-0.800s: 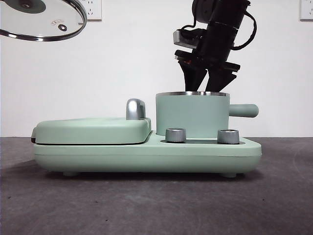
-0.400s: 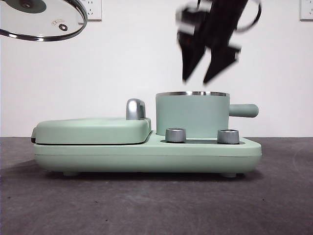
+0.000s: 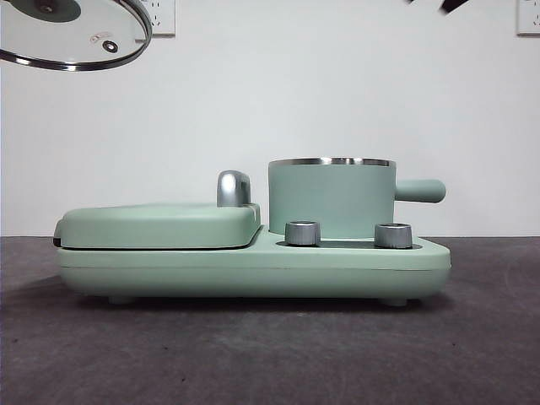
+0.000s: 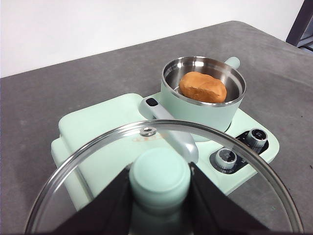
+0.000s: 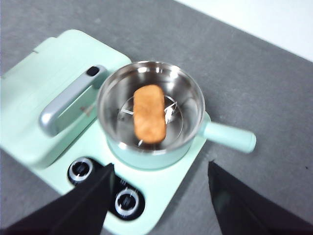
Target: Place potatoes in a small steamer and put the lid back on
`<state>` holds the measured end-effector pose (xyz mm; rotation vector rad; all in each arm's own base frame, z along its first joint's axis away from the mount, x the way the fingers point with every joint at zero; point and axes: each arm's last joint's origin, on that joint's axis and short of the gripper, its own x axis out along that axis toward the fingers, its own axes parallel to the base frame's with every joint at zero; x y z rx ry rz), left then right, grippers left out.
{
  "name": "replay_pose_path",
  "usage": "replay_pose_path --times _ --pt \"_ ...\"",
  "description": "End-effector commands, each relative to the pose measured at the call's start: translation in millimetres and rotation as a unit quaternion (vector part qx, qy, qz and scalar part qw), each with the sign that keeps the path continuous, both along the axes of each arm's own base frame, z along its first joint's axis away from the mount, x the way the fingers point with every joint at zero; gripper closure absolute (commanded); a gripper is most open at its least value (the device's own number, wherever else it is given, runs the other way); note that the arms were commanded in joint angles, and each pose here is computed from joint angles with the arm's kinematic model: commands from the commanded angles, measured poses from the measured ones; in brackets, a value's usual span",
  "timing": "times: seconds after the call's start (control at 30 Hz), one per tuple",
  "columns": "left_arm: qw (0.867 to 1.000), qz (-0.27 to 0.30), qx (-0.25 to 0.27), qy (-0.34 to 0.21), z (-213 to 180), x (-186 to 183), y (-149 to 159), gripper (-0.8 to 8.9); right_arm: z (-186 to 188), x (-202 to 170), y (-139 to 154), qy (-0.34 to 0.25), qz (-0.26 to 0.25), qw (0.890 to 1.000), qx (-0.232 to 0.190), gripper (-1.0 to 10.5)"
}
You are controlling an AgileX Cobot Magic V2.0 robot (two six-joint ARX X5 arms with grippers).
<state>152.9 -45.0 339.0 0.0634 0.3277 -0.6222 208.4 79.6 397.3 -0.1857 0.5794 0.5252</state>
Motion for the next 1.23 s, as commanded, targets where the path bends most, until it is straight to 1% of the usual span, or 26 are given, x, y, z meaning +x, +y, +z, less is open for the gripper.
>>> replay_pose_path --times 0.03,0.2,0.37,0.47,0.6,0.77,0.97,1.23 --pt "1.0 -0.003 -0.009 -0.018 7.1 -0.4 -0.2 7.98 -9.4 -19.9 -6.7 -0.008 0.002 1.0 0.002 6.9" --pt "1.0 -0.006 -0.009 -0.019 7.1 -0.6 -0.9 7.98 -31.1 -60.0 -21.1 -0.01 -0.004 1.0 0.014 7.0" --pt "1.0 -0.019 -0.009 -0.019 7.2 -1.8 -4.9 7.98 -54.5 -92.4 -32.8 -0.024 -0.004 1.0 0.019 7.0" --pt "0.999 -0.034 -0.01 -0.022 7.5 -2.0 -9.8 7.98 -69.4 -109.9 -39.1 -0.032 -0.007 0.999 0.026 7.0" --pt "0.997 -0.064 -0.017 -0.045 10.3 3.6 -21.9 7.98 -86.6 -129.5 -46.2 -0.017 -0.02 0.999 0.043 7.0" --pt "0.992 -0.1 -0.029 -0.066 9.4 19.7 -42.8 7.98 -95.6 -141.7 -50.6 0.006 -0.027 0.999 0.043 7.0" --pt "0.987 -0.131 -0.04 -0.087 1.9 49.6 -72.0 7.98 -96.9 -144.5 -51.6 0.013 -0.028 0.999 0.043 6.9" --pt "0.984 -0.156 -0.033 -0.079 1.8 93.7 -110.3 7.99 -98.4 -145.5 -51.9 0.022 -0.028 0.999 0.04 7.0"
